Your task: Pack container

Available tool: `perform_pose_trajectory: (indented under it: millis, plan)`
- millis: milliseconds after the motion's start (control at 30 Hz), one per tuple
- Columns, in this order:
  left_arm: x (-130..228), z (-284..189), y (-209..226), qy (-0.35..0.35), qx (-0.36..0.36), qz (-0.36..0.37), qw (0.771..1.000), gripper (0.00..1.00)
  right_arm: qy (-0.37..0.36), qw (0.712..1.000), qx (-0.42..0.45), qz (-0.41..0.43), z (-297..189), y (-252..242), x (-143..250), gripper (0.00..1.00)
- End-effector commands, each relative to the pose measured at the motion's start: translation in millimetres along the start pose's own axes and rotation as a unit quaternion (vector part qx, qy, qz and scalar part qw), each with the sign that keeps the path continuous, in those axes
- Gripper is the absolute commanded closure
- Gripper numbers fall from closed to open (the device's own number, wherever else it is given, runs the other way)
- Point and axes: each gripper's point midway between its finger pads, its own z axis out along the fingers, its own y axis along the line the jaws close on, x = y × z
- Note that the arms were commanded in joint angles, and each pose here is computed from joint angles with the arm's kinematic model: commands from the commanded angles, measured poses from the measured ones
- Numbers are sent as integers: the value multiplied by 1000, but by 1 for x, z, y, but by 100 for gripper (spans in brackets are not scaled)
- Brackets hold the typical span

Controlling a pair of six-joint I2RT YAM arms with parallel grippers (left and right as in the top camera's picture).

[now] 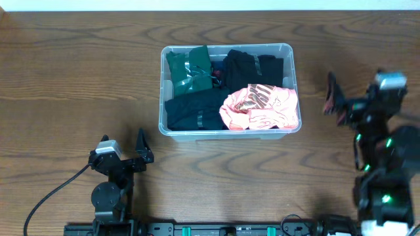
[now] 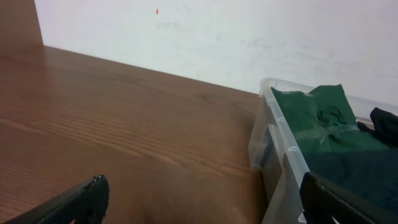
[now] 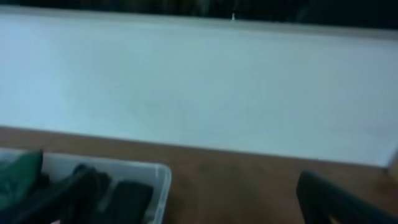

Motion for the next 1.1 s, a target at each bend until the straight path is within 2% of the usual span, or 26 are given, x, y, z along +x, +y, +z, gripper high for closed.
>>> perform_pose_trajectory:
  millis: [0,233,533,1067]
  plan:
    - [17,1,6,25,-11,10,1000,2,-14,1000,-16,9,-16,10,31,1]
    - [17,1,6,25,-11,10,1000,2,-39,999,-24,14,-38,18,86,1]
    - [17,1,6,25,-11,10,1000,2,-25,999,-18,18,-47,22,148,1]
    - [17,1,6,25,-11,10,1000,2,-15,1000,-1,17,-56,17,155,1]
